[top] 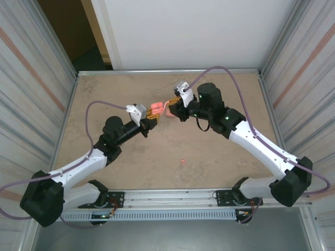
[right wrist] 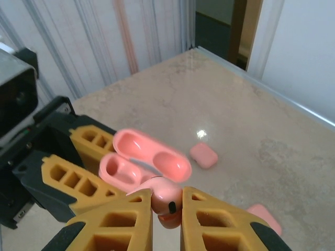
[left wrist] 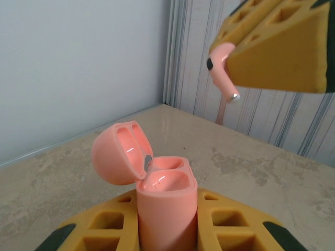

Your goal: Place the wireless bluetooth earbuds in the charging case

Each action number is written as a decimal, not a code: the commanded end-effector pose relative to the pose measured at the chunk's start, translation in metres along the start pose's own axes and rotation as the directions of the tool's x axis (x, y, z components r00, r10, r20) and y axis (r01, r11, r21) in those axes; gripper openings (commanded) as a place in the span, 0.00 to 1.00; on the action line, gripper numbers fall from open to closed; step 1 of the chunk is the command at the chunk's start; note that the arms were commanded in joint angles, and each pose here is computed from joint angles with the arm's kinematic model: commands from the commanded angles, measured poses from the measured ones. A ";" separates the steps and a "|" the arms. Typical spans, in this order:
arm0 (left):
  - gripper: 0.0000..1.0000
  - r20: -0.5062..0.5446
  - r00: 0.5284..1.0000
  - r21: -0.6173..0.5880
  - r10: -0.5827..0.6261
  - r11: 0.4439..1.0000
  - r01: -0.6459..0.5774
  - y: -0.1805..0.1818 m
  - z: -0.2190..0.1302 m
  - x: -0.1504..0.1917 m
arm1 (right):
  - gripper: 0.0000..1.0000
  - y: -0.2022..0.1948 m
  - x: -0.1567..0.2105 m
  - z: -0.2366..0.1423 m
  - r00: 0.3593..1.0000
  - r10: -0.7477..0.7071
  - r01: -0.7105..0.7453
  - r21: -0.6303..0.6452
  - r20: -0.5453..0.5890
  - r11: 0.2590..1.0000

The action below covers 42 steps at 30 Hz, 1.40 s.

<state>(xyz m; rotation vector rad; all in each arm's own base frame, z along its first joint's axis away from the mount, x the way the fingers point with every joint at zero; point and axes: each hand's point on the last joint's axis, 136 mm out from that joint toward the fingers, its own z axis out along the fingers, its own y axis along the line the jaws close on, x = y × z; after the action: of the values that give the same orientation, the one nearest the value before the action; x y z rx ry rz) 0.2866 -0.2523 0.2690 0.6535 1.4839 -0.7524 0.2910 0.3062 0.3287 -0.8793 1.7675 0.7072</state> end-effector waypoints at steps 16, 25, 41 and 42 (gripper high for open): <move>0.00 0.043 0.999 0.018 -0.005 1.000 0.005 -0.002 -0.002 -0.010 | 0.15 0.023 -0.022 0.023 0.995 -0.082 0.086 -0.067 0.053 0.994; 0.00 0.043 0.999 0.019 -0.005 1.000 0.004 -0.003 -0.003 -0.010 | 0.15 0.023 -0.016 0.033 0.995 -0.091 0.093 -0.061 0.027 0.994; 0.00 0.043 0.999 0.010 0.000 1.000 0.000 -0.001 -0.004 -0.011 | 0.15 0.024 0.002 0.042 0.994 -0.107 0.104 -0.061 -0.033 0.993; 0.00 0.042 0.999 0.010 0.001 1.000 -0.001 -0.001 -0.004 -0.010 | 0.15 0.023 0.003 0.043 0.994 -0.107 0.105 -0.061 -0.037 0.993</move>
<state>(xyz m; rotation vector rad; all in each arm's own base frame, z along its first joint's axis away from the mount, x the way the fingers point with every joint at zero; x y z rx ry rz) 0.2860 -0.2530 0.2655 0.6509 1.4934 -0.7660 0.2934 0.3493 0.3047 -1.0050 1.7562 0.6968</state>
